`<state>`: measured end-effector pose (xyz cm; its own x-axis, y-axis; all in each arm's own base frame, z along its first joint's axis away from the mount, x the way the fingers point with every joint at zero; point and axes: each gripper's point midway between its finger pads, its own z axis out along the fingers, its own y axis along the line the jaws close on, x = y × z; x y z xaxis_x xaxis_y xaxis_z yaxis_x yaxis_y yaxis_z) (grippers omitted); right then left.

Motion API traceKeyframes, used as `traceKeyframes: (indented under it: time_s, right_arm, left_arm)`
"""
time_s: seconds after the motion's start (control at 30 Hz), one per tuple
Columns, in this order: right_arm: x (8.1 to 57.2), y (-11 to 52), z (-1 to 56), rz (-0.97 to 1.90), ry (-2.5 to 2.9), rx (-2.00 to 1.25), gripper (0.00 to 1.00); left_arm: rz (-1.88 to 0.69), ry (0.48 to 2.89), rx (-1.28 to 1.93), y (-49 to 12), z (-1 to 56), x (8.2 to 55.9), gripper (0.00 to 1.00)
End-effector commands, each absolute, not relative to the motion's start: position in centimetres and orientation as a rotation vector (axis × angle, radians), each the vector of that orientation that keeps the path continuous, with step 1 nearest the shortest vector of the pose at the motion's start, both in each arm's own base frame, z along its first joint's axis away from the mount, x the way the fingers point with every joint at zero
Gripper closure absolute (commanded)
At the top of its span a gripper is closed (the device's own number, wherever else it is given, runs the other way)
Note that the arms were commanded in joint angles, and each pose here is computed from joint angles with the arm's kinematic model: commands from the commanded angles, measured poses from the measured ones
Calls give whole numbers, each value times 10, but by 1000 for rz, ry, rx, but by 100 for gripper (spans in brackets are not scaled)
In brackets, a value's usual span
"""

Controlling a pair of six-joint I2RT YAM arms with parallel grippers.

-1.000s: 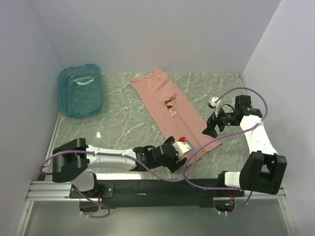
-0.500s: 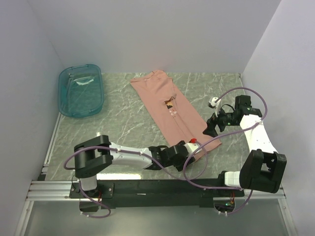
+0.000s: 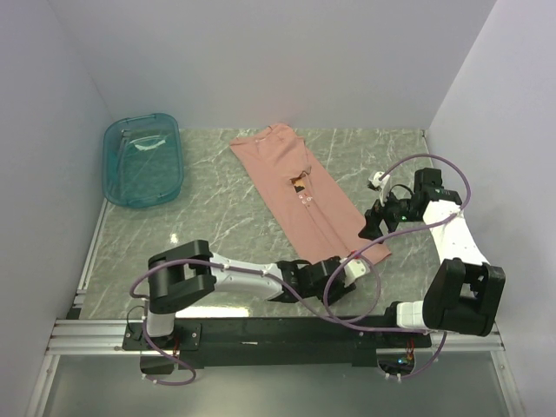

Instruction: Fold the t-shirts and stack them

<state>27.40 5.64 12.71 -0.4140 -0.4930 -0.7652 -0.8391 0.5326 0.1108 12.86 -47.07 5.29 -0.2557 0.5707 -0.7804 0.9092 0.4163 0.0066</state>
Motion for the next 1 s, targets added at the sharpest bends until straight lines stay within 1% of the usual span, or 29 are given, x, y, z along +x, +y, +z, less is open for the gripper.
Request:
traceKeyframes:
  time_s: [0.0,0.2,0.33,0.53,0.57,0.63,0.67,0.73,0.8,0.9,0.97]
  right_arm:
    - [283,52,138,614,2068,-1066,4]
    - [282,53,137,624,2074,-1068,5]
    - [281,53,136,630,2077,-1068,5]
    - [279,53,137,633,2077,-1077,5]
    - [279,53,136,635,2077,-1082,5]
    - [277,53,136,635,2081,-1091,5]
    - [277,50,135,616,2086,-1105,5]
    - [274,48,133,596,2098,-1130,6]
    - [270,39,126,523,2107,-1202,6]
    - [258,21,110,404,2133,-1347,6]
    - [245,12,102,361,2110,-1476,7]
  left_arm:
    - [-605,1957,1288,-482,49,115,48]
    - [-429,2012,1259,-471,28,128,56]
    - [-323,2033,1260,-465,14,137,58]
    - [-204,2043,1230,-454,8,148,72]
    - [-186,2044,1221,-451,8,151,78]
    - [-173,2040,1218,-449,8,152,82]
    - [-178,2035,1218,-450,10,152,86]
    - [-203,2033,1226,-451,12,149,90]
    - [-236,2024,1239,-452,14,146,95]
    - [-295,2009,1263,-453,19,140,99]
    - [-350,2000,1285,-453,24,133,100]
